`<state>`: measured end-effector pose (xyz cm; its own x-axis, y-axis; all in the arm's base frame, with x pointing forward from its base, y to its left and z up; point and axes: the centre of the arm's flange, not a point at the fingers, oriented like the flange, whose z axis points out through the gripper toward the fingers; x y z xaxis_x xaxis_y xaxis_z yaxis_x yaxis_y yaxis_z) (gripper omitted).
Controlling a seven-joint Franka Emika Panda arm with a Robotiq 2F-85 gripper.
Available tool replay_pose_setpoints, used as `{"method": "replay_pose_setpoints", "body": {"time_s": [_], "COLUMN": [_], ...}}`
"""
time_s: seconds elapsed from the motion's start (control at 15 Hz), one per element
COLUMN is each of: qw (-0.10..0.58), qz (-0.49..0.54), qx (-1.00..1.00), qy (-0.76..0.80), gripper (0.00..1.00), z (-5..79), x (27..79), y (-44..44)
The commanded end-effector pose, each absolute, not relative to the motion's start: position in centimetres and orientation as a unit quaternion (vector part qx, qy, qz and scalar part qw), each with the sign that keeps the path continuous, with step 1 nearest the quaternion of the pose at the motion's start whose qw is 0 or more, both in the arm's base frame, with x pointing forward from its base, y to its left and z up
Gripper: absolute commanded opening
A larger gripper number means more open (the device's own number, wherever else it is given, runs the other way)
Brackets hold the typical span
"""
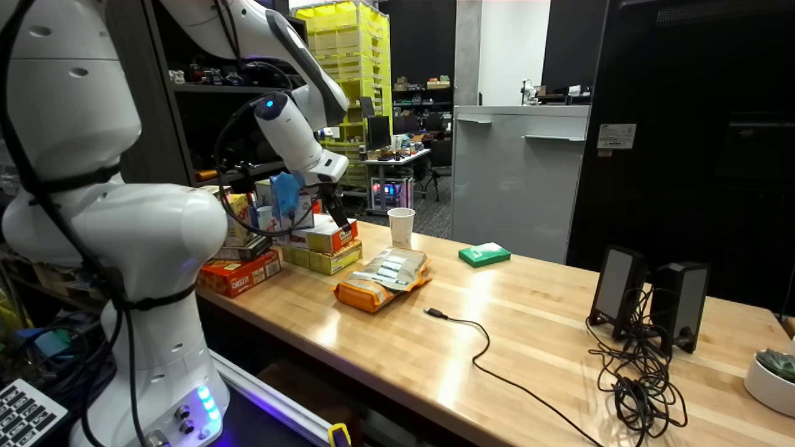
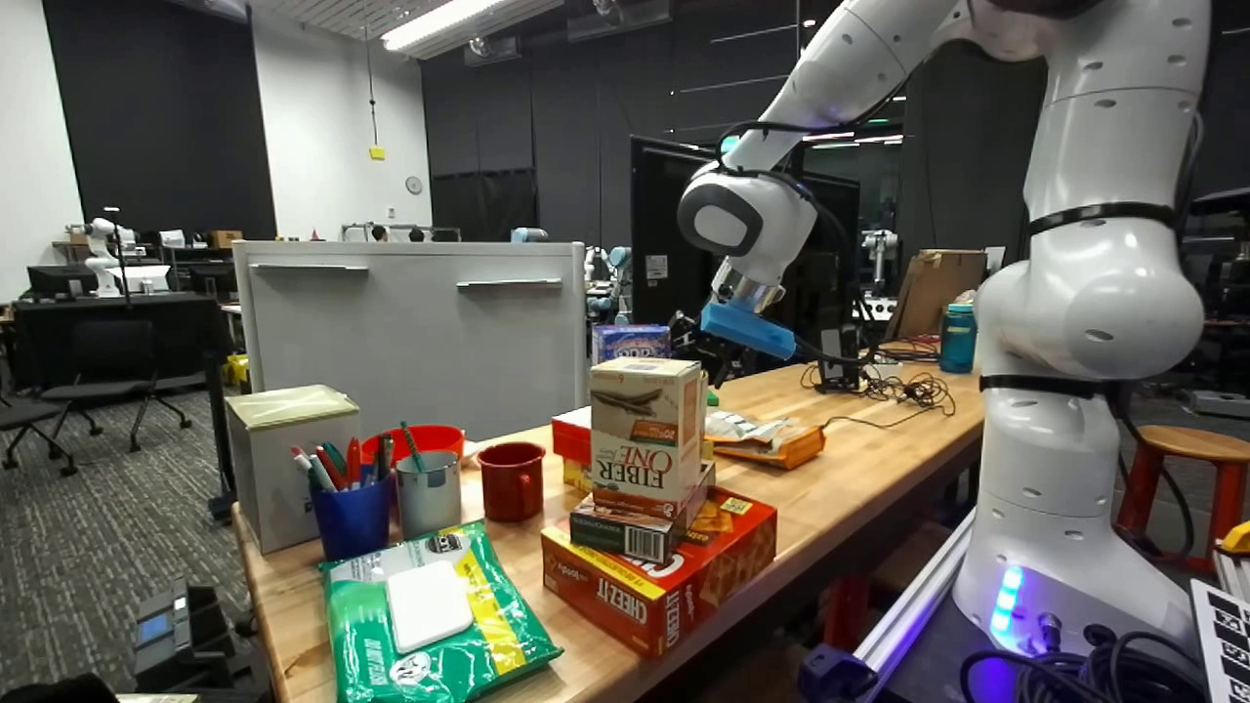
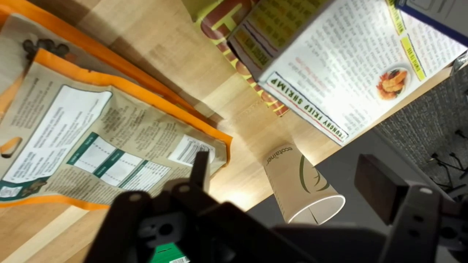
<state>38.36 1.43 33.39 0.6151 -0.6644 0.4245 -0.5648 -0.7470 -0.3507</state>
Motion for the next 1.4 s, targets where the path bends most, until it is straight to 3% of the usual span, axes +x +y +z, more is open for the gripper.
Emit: {"method": "replay_pose_setpoints", "body": {"time_s": [0.0,0.67,1.33], "qw": [0.085,0.075,0.076], "qz": [-0.281,-0.285,-0.254], "qx": [-0.884,-0.834,-0.804], "qy": [0.365,0.466,0.532], "gripper": [1.00,1.00,1.00], "z": [33.9,32.9,28.4], "x": [38.5,37.8,33.4], "y": [0.0,-9.9,-16.4]}}
